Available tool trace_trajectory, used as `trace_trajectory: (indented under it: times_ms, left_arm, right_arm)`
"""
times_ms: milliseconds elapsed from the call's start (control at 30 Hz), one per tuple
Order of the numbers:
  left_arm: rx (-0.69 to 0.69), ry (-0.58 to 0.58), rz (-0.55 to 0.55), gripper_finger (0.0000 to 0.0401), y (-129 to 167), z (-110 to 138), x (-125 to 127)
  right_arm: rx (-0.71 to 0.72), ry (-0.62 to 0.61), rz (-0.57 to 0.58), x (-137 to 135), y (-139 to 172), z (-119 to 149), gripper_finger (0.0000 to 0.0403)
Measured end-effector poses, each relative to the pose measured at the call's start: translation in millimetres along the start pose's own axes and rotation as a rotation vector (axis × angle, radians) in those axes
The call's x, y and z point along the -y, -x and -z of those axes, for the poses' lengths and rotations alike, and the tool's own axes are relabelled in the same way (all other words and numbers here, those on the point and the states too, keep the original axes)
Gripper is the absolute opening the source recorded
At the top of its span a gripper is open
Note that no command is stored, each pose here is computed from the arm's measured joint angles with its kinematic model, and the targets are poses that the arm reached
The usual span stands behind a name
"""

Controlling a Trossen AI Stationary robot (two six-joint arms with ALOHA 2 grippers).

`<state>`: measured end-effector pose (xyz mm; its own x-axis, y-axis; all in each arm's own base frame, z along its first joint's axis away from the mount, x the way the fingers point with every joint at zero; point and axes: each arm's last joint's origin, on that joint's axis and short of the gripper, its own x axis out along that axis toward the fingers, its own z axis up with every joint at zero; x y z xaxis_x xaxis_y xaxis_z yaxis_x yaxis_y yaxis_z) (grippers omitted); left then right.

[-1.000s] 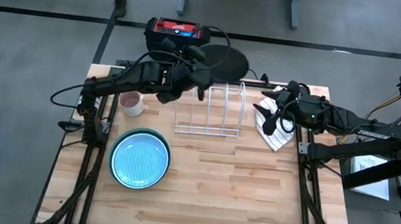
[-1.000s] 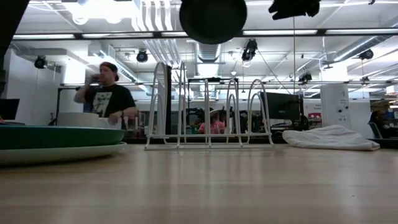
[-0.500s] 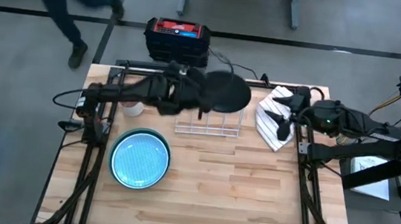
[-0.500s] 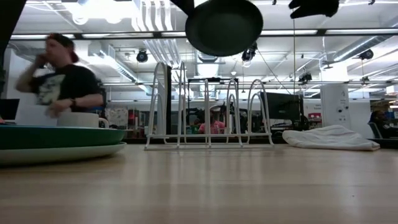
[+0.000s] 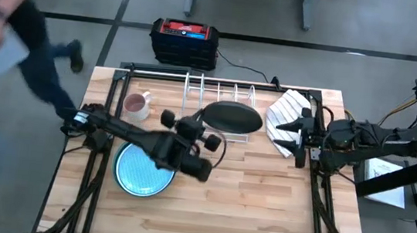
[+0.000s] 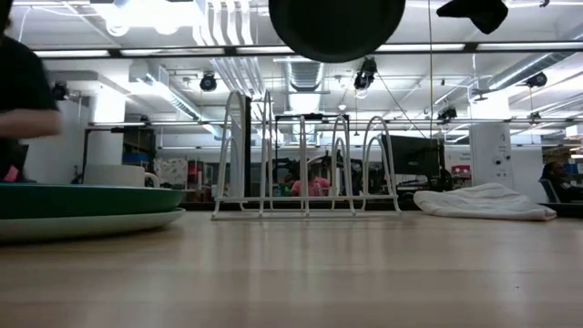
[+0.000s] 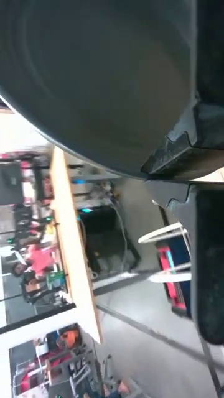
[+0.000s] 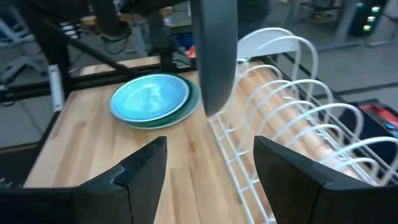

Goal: Sort dishes
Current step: Put the black plate in the dishwasher rack

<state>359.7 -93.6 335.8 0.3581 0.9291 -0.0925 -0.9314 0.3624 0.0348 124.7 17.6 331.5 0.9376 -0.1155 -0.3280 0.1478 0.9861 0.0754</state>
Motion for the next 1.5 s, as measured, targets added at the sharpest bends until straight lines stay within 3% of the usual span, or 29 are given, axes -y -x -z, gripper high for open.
trace_trajectory:
  times_ms: [133,300,467,633,800,967,1133,1267,1500]
  left_arm:
    - [0.051,0.104,0.031,0.0000,17,21,3]
    - [0.086,0.188,0.038,0.0000,21,42,15]
    - [0.087,0.201,0.032,0.0000,18,58,26]
    - [0.091,0.209,0.026,0.0000,15,60,33]
    - [0.093,0.185,0.019,0.0000,13,64,39]
    - [0.094,0.121,0.004,0.0000,10,45,31]
    - [0.090,0.094,-0.030,0.0000,-1,4,30]
    - [-0.001,0.112,0.001,0.0000,-12,-22,33]
    - [-0.018,0.060,0.022,0.0000,-12,-34,49]
  right_arm:
    - [-0.005,0.057,-0.046,-6,1,2,0.0229]
    - [-0.012,0.236,-0.097,-16,0,4,0.0222]
    - [-0.019,0.239,-0.016,-20,-5,5,0.0217]
    - [-0.010,0.246,0.136,-20,-12,4,0.0223]
    - [0.009,0.250,0.146,-21,-12,-1,0.0226]
    - [0.023,0.239,0.137,-20,-8,-5,0.0220]
    - [0.021,0.249,0.137,-19,-6,-6,0.0215]
    - [0.027,0.276,0.137,-19,-6,-8,0.0219]
    - [0.107,0.271,0.189,-17,0,-15,0.0240]
